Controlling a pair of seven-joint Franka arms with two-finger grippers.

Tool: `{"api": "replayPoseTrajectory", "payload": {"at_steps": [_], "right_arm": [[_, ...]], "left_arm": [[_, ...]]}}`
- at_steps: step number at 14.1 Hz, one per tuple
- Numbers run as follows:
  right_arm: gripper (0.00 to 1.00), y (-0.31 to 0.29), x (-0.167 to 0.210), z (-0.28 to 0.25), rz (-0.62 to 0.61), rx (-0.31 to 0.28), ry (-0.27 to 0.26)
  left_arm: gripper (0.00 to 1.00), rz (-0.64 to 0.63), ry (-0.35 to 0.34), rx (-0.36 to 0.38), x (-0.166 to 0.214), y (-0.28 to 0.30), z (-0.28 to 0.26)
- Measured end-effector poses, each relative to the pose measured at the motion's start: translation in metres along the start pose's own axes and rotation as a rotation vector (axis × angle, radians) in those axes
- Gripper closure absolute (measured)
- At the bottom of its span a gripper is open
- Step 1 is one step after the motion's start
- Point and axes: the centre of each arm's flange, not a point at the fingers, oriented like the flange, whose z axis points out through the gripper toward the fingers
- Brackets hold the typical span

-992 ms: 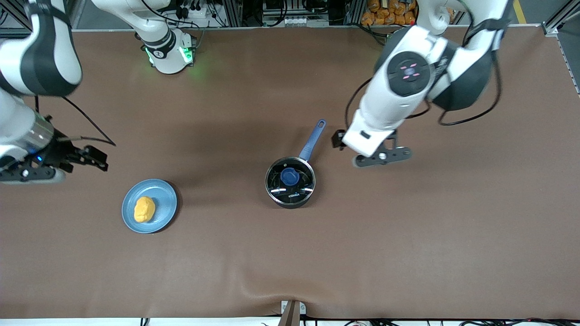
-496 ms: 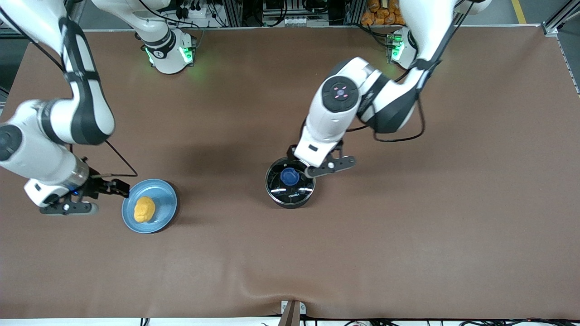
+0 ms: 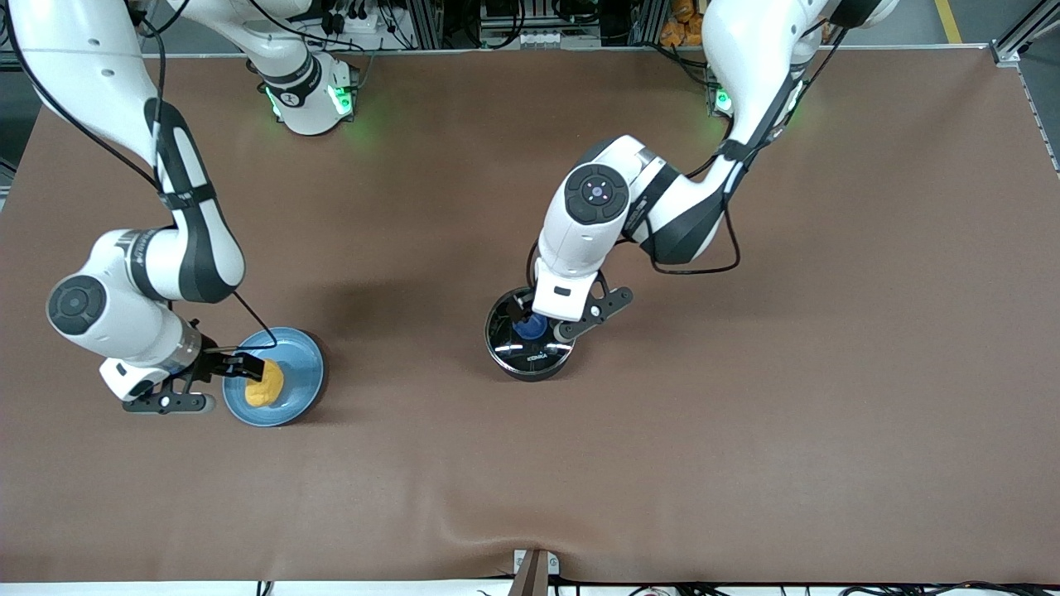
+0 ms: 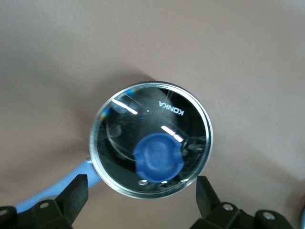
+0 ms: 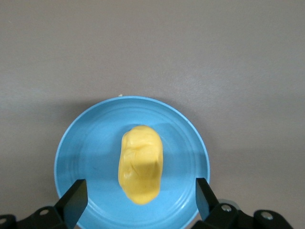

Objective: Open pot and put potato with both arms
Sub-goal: 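Grasp the lid knob with the left gripper while the right gripper grasps the potato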

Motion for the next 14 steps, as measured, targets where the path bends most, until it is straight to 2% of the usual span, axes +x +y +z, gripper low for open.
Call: {"api": "replayPoseTrajectory", "payload": {"at_steps": [3,5,8,13,14], "right_arm": [[0.0,-0.002,-0.003,0.023,0.001,0.002,-0.026],[0.0,-0.002,-0.003,0.035,0.001,0.001,-0.029],[0.0,-0.002,-0.003,0.054,0.0,-0.001,-0.02],[0.0,-0.002,-0.005,0.068,0.001,-0.003,-0.023],[0.06,-0.003,-0.005,0.068,0.0,-0.003,-0.023]], "left_arm": [[0.0,-0.089,-0.004,0.007,-0.001,0.003,0.023],[0.0,-0.122,0.018,0.017,-0.001,0.003,0.033],[0.0,-0.136,0.062,0.035,-0.009,0.003,0.045],[0.0,-0.134,0.077,0.026,-0.009,0.005,0.059],[0.0,-0.135,0.078,0.026,-0.008,0.005,0.06]]}}
